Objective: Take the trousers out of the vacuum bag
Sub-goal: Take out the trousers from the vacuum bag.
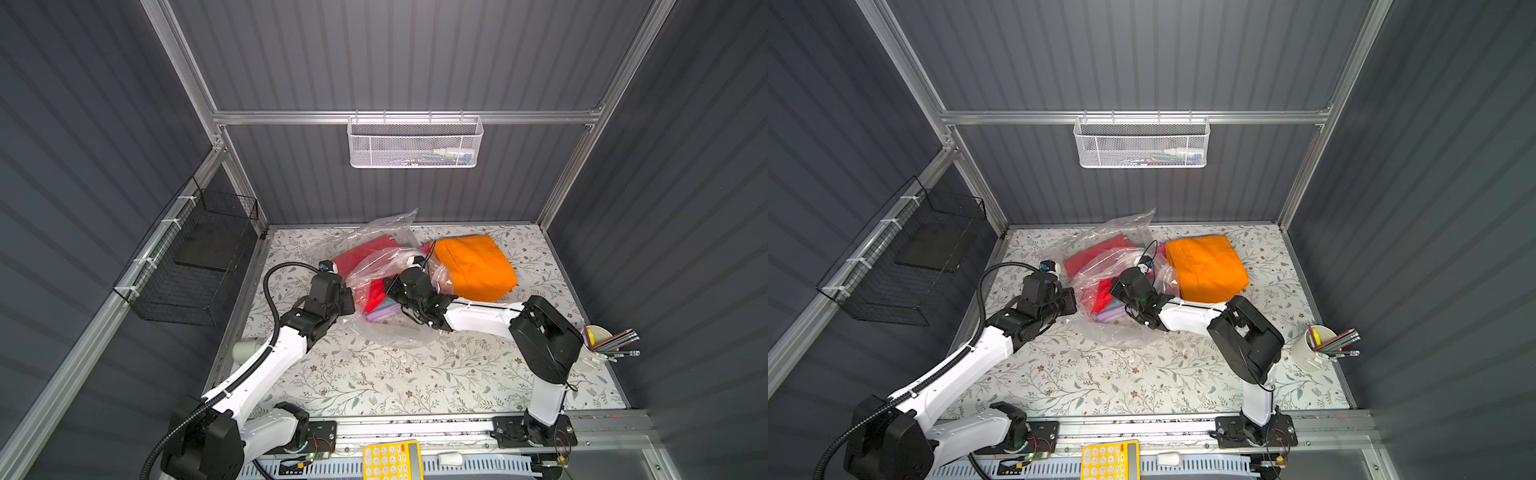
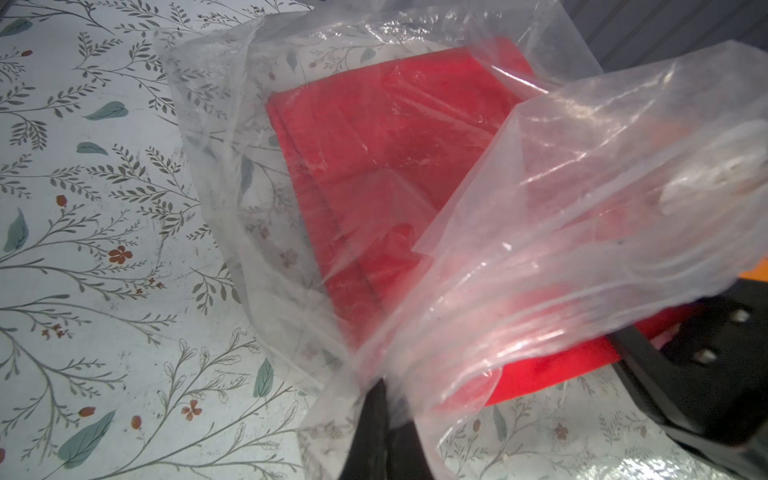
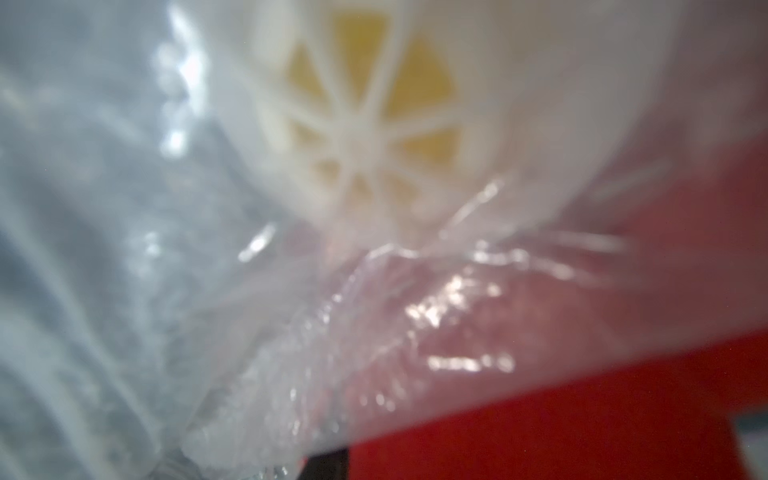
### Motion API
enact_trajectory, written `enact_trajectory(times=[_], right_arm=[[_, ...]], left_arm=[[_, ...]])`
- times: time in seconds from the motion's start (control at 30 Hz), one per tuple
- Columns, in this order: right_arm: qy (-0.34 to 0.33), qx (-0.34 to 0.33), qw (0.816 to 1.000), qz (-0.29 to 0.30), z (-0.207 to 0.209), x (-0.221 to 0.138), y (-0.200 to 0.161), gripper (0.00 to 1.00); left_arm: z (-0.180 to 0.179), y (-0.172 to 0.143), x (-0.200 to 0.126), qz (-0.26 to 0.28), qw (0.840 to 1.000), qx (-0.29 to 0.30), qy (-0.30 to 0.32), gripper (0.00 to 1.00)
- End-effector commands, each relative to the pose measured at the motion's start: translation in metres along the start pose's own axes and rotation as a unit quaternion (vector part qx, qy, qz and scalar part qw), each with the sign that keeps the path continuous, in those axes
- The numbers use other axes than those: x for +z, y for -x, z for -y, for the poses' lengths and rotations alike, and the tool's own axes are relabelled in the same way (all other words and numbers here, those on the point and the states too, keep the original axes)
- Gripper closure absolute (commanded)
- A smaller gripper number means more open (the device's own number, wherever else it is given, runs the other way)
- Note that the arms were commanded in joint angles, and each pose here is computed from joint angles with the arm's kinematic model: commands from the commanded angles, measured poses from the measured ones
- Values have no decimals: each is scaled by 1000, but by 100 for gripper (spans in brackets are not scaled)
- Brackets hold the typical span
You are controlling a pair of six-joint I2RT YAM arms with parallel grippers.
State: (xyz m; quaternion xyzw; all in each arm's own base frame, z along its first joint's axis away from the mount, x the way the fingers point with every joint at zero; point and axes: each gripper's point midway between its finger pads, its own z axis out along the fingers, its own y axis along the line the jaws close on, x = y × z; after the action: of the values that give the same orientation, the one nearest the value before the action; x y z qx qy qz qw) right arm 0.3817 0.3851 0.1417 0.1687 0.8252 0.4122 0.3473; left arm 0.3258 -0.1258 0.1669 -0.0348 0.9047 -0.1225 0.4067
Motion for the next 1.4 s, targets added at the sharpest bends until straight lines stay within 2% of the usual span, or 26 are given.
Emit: enact_trajectory(times=[0.0,0.13,0.2,0.53,0.83,1.03,1.17,1.27,1.37], right_arm=[[51,4,998,22,-37,-13,21,100],[54,-8,998,42,-39,-39,45,100],[52,-15,998,39,-40,-48,46,100],[53,5,998,-36,-43,-44,-16,100],[56,-24,998,11,-51,-82,30,100],[47,-23,999,-15,-43,-89,4,100],[61,-20,997,-39,-56,-83,-17,100],[72,-25,996,-37,-68,-83,-14,100],[72,-43,996,-19,-75,-92,5,100]], left_arm=[[-12,-3,0,-1,1000,1,27,100],[-12,-3,1,-3,1000,2,29,100],[-12,-2,1,-3,1000,2,29,100],[-8,5,4,3,1000,-2,26,100],[-9,4,6,3,1000,-1,26,100],[-6,8,4,8,1000,-3,21,100],[-6,7,7,4,1000,-1,23,100],[-6,4,10,0,1000,-2,22,100],[-7,2,9,0,1000,-4,22,100]])
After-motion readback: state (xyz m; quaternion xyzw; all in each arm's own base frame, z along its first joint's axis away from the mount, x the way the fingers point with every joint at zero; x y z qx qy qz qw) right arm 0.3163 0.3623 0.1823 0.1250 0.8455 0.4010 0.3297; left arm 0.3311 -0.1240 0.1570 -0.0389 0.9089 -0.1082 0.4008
